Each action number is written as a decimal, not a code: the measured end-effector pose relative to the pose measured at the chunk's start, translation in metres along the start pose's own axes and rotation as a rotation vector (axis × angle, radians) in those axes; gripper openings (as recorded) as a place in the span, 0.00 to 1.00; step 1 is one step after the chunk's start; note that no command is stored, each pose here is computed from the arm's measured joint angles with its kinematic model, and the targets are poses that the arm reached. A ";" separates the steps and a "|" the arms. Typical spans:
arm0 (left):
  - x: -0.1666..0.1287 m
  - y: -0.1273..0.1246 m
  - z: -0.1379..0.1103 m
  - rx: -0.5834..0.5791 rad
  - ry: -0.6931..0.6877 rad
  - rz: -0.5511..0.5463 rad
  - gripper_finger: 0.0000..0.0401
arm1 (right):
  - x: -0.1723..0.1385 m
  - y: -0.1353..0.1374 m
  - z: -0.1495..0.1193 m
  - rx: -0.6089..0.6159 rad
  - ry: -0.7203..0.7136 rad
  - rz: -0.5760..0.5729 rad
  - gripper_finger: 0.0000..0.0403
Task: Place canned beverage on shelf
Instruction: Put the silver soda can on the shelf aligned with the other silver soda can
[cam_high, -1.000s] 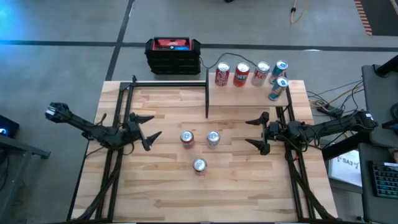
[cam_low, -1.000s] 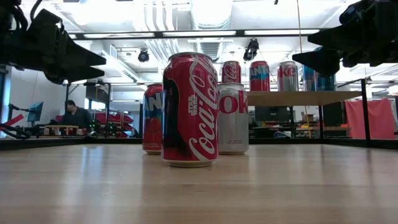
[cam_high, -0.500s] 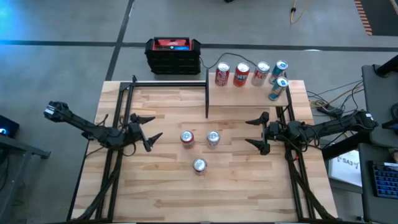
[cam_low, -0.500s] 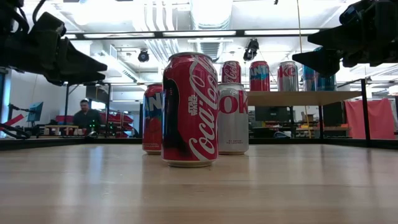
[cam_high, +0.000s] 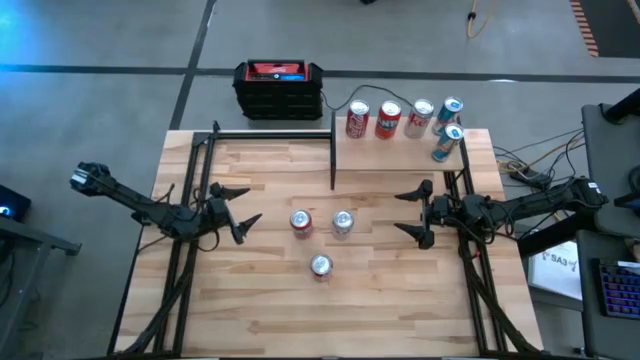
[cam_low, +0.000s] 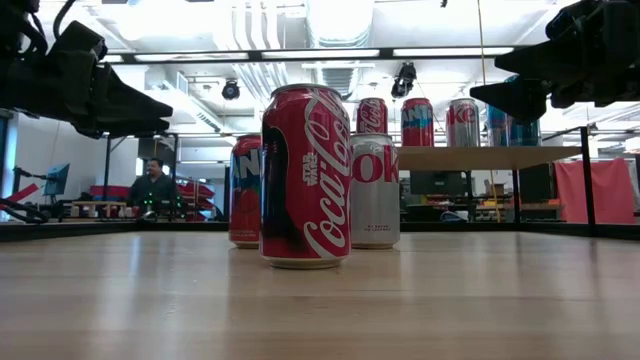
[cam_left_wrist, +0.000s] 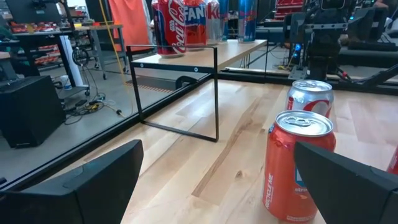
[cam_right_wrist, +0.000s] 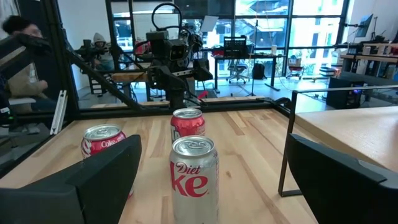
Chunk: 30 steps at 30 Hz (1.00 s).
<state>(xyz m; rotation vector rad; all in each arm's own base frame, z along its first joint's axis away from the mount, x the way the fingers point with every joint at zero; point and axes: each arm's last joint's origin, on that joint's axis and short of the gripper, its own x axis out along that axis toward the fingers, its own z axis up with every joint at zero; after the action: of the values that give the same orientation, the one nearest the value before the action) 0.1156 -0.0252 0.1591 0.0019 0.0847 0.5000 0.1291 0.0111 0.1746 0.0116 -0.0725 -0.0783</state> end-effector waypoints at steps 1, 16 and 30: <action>0.000 0.000 0.000 0.000 0.000 0.000 1.00 | 0.000 0.000 0.000 0.000 0.000 0.000 0.95; 0.000 0.000 0.000 0.000 0.000 0.000 1.00 | 0.000 0.000 0.001 0.003 -0.014 0.000 0.95; 0.000 0.000 0.000 0.000 0.000 0.000 1.00 | 0.014 0.005 0.029 0.343 0.101 0.063 0.95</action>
<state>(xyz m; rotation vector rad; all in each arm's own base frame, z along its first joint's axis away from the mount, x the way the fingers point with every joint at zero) 0.1156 -0.0252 0.1591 0.0019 0.0847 0.4999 0.1409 0.0147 0.2045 0.3552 0.0150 -0.0018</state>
